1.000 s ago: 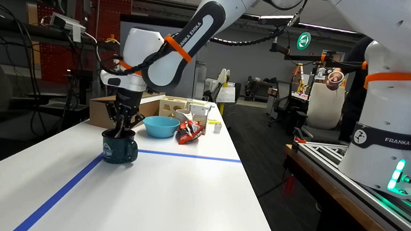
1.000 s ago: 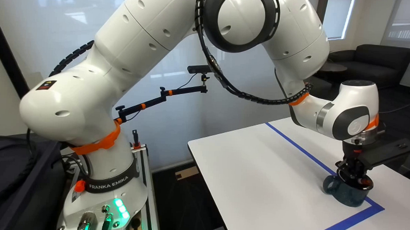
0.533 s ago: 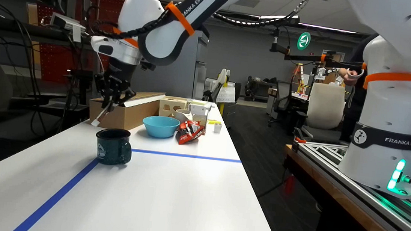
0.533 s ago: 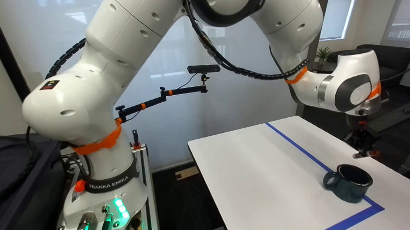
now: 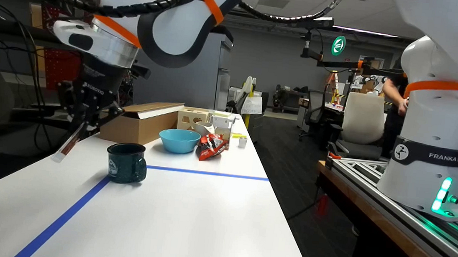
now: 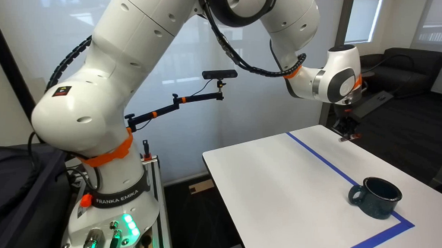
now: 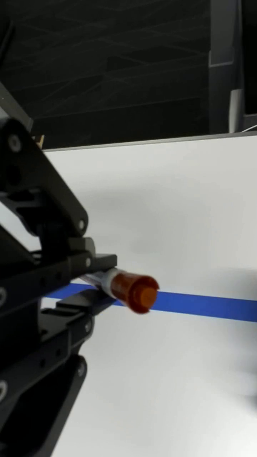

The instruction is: Take the marker out of the cup

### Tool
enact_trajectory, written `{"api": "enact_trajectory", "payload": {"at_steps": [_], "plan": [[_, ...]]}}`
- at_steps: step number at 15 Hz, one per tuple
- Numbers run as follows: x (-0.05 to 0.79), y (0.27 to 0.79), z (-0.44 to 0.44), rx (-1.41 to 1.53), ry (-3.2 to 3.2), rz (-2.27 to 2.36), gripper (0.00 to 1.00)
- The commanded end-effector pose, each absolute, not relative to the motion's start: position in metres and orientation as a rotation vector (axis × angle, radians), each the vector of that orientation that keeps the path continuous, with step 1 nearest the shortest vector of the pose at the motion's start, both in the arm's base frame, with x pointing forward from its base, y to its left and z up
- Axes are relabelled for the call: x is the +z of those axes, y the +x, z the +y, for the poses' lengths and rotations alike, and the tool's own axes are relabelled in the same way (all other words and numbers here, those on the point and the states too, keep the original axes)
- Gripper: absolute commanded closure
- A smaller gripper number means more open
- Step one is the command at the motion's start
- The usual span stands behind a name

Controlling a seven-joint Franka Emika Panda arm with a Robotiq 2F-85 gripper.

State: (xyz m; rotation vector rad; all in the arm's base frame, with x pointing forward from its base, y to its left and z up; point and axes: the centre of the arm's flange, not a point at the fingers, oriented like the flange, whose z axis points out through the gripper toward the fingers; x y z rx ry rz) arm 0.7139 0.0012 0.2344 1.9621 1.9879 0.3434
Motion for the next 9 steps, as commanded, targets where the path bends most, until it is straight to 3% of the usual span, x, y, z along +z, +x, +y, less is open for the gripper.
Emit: {"api": "enact_trajectory", "payload": {"at_steps": [1,9], "plan": [[0.194,0.720,0.027,0.395,1.950,2.089,0.95],[0.104,0.703,0.022,0.356,2.054,2.192,0.95]]}}
